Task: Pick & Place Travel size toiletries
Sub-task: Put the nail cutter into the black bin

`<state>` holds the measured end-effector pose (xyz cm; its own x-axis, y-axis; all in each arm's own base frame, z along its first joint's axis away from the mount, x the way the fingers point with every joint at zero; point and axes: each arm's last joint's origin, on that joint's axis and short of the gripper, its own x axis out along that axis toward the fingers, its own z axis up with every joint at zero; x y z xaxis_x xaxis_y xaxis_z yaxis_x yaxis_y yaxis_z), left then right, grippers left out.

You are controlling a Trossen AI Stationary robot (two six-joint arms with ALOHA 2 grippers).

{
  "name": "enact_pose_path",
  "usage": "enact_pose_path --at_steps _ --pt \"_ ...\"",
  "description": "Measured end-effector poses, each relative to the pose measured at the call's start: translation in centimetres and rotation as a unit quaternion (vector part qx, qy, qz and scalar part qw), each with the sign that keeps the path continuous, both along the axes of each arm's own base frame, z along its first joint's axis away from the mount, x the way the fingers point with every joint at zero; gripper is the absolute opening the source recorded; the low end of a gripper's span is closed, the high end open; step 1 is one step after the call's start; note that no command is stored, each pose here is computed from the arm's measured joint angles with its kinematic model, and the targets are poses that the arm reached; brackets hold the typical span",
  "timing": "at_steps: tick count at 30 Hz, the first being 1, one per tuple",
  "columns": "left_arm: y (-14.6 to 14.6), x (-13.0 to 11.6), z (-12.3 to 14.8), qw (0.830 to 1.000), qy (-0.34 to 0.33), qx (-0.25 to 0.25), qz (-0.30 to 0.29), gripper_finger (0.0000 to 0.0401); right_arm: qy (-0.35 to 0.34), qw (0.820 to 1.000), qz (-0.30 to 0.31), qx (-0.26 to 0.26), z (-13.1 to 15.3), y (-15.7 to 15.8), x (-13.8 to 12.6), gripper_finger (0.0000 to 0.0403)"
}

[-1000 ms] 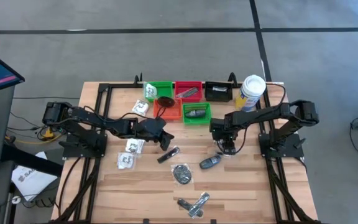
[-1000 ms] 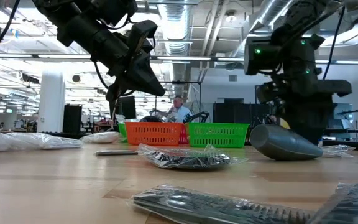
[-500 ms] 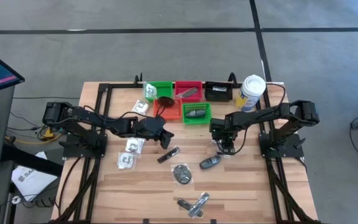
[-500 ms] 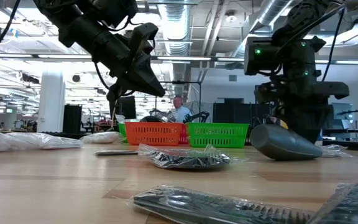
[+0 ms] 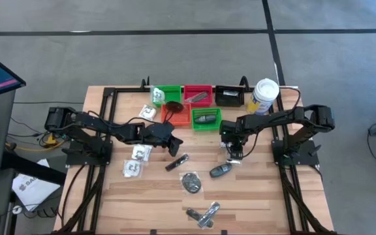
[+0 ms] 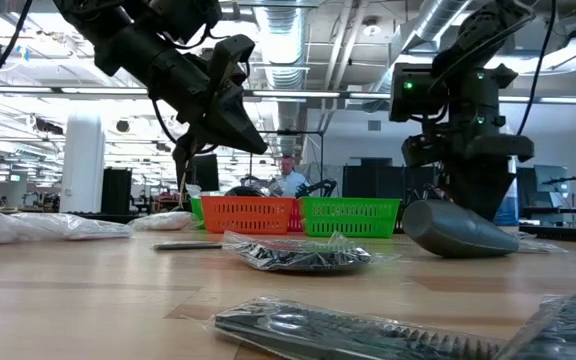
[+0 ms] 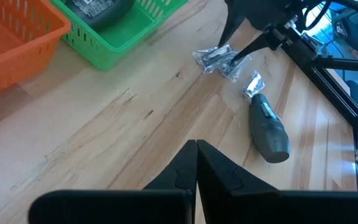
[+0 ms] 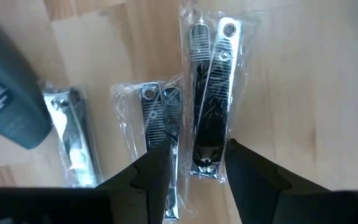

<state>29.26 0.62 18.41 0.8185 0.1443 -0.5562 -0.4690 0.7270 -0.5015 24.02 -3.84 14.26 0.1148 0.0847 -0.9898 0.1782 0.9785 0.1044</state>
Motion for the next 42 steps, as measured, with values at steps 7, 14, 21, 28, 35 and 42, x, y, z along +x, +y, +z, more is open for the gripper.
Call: enact_pose_path --at_steps 7,14,21,28,35,42 --pt "0.0 0.0 0.0 1.000 -0.003 0.000 0.000 0.0000 -0.001 1.000 -0.011 -0.001 0.5 -0.6 0.2 0.0137" --pt "0.0 0.0 0.0 1.000 -0.003 0.000 0.000 0.0000 -0.027 1.000 -0.013 -0.006 1.3 -0.9 1.1 0.0139" --pt "0.0 0.0 0.0 1.000 -0.003 -0.001 -0.002 0.0000 -0.030 1.000 0.005 -0.008 1.4 -0.7 1.2 0.0141" --pt "0.0 0.0 0.0 1.000 -0.003 -0.001 -0.001 0.0000 -0.059 0.998 0.021 -0.015 1.4 -0.7 1.7 0.0159" --pt "0.0 0.0 0.0 1.000 -0.002 -0.001 -0.001 0.0000 -0.062 0.998 0.020 -0.016 1.4 -0.7 1.8 0.0175" --pt "0.0 0.0 0.0 1.000 -0.003 0.000 0.000 0.0000 -0.066 0.997 0.020 -0.017 1.0 -0.7 1.6 0.0178"
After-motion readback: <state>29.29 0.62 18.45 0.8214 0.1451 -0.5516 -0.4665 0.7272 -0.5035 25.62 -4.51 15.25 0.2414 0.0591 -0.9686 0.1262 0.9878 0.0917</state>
